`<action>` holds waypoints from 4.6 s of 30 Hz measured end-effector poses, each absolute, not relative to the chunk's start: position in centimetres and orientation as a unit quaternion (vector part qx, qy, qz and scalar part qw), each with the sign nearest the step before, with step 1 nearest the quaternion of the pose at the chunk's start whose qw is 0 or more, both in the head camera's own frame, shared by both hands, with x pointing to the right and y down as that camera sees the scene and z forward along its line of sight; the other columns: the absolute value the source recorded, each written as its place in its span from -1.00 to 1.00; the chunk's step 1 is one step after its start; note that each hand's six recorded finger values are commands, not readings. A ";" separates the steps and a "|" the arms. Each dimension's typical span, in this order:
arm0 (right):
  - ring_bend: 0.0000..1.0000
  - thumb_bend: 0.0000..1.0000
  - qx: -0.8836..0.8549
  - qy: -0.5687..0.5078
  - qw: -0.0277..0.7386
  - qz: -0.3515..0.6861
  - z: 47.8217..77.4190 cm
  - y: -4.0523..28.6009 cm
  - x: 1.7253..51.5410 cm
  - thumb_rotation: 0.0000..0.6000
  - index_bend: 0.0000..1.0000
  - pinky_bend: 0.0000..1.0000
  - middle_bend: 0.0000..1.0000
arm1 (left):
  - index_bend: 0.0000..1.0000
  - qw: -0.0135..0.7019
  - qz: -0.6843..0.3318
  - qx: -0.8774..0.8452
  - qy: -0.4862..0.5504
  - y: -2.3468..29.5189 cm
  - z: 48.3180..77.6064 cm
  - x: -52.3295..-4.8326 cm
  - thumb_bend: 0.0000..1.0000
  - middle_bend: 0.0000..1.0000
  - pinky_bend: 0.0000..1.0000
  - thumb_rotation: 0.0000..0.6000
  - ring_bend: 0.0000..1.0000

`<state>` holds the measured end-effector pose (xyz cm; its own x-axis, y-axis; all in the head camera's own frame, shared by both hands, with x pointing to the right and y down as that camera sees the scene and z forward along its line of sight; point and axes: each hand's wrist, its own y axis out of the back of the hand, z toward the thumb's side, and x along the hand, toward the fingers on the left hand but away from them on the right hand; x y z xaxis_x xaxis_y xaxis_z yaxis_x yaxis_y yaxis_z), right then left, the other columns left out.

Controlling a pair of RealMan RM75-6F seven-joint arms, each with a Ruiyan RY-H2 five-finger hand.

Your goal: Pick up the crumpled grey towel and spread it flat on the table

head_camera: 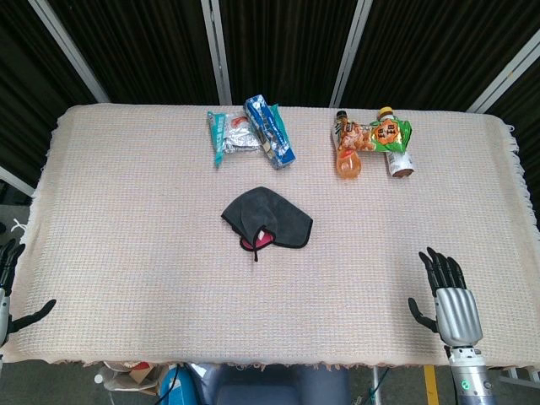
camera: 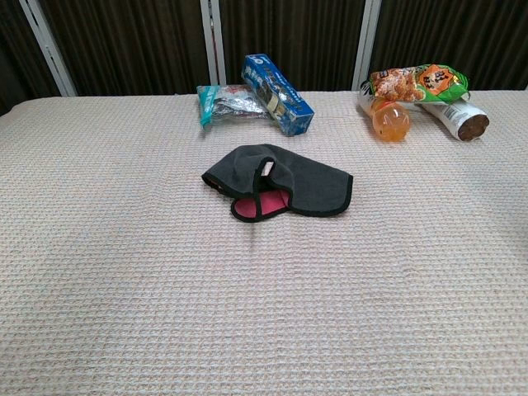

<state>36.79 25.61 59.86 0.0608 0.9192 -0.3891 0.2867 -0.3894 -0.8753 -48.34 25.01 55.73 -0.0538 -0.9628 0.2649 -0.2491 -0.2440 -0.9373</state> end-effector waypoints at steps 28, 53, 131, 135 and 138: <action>-1.00 -0.28 -0.669 -0.451 0.325 0.493 59.9 24.8 36.7 1.00 -0.87 -0.87 -0.96 | -1.00 0.349 -0.522 -0.593 0.504 24.8 56.1 -48.3 -0.86 -1.00 -0.96 1.00 -1.00; -0.86 -0.41 -0.793 -0.337 0.437 0.259 63.1 13.1 18.3 1.00 -0.37 -0.72 -0.65 | -1.00 0.359 -0.560 -0.569 0.483 24.5 57.9 -48.6 -0.86 -1.00 -0.96 1.00 -1.00; -0.78 -0.09 -0.778 -0.345 0.451 0.269 72.0 11.3 5.8 1.00 -0.08 -0.69 -0.58 | -1.00 0.346 -0.566 -0.575 0.479 24.6 59.2 -48.5 -0.86 -1.00 -0.96 1.00 -1.00; -0.78 -0.01 -0.778 -0.346 0.450 0.267 71.9 11.3 5.9 1.00 -0.02 -0.69 -0.56 | -1.00 0.346 -0.566 -0.576 0.478 24.6 59.3 -48.5 -0.86 -1.00 -0.96 1.00 -1.00; -0.78 0.04 -0.779 -0.345 0.452 0.265 71.8 11.3 5.8 1.00 0.02 -0.69 -0.56 | -1.00 0.346 -0.565 -0.577 0.478 24.6 59.3 -48.4 -0.86 -1.00 -0.96 1.00 -1.00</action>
